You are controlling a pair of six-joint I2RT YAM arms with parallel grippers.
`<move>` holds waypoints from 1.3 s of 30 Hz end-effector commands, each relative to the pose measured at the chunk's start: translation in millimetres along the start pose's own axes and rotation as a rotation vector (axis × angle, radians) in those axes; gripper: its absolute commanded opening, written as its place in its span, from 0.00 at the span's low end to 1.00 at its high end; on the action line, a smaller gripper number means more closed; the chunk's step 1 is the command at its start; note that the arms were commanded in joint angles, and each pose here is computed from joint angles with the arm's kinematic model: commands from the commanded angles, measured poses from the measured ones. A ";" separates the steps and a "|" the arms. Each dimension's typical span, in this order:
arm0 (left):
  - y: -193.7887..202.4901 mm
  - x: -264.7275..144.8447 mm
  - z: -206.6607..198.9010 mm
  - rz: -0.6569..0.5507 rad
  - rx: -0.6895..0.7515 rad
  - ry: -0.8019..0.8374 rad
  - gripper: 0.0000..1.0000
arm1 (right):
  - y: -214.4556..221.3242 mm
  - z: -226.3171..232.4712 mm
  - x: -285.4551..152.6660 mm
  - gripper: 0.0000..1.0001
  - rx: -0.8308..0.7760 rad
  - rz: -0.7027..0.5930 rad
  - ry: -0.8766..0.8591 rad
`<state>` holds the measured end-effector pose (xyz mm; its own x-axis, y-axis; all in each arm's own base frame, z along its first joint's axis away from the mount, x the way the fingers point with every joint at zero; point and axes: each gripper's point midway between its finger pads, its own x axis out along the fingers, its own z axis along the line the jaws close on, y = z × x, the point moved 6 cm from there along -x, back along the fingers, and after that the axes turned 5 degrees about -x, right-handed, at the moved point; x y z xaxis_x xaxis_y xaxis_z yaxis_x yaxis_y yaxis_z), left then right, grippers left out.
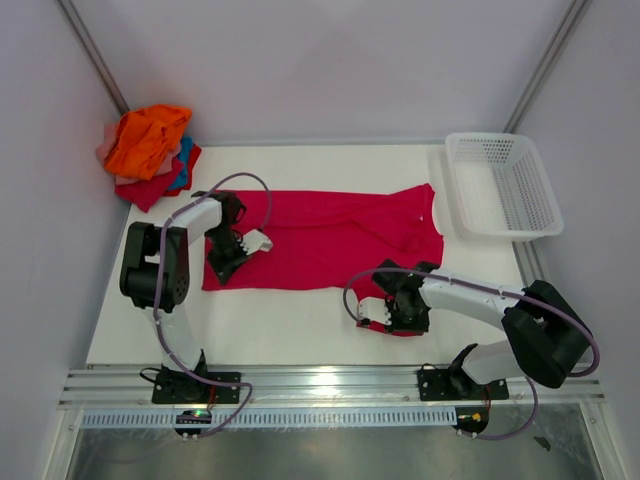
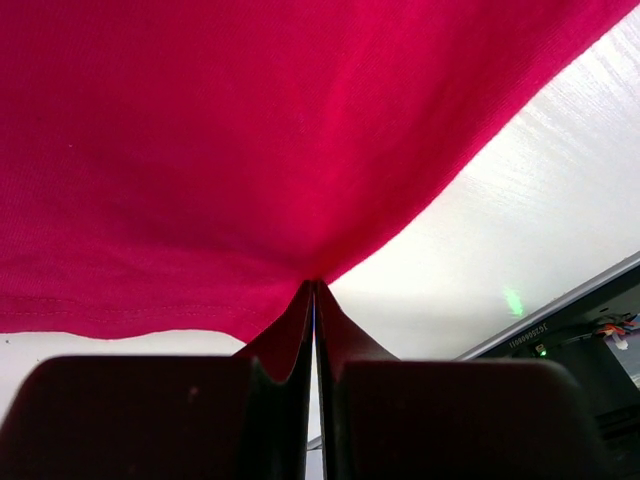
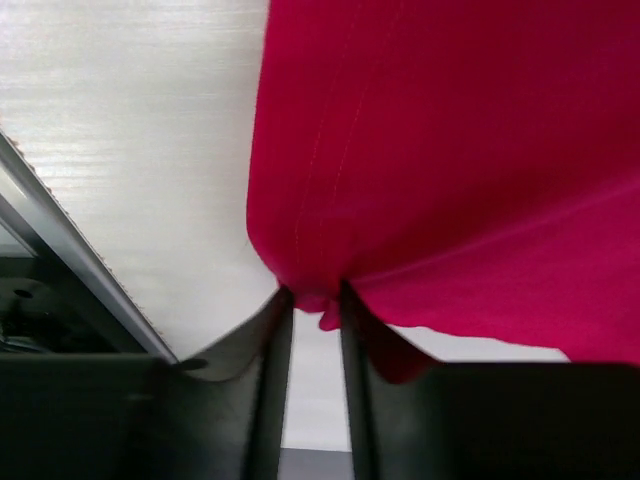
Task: Fold and stack the t-shirts
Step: Grap the side of the flattened tshirt closest away from the robot with both arms
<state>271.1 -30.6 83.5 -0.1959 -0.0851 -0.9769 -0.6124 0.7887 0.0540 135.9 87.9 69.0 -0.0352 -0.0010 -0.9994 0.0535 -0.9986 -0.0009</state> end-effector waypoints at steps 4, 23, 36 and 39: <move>-3.6 -7.3 1.1 -0.027 -0.016 0.015 0.00 | 1.6 8.0 12.4 0.03 0.001 0.009 -0.067; -20.6 -43.3 26.9 -0.128 -0.075 -0.023 0.00 | -6.5 -58.1 -87.1 0.03 0.058 0.001 0.277; -35.0 -94.2 33.7 -0.206 -0.032 -0.044 0.09 | -5.8 -94.4 -112.9 0.03 0.179 -0.018 0.482; -6.2 -84.4 26.4 -0.116 0.076 -0.105 0.22 | -4.6 -88.7 -107.3 0.03 0.181 -0.019 0.452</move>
<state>344.0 -25.7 150.4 0.0113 -0.1765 -0.9842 -0.6482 0.7482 -0.1416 232.6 100.0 173.3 0.4146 0.0046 -0.9100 -0.1008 -0.9936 -0.0510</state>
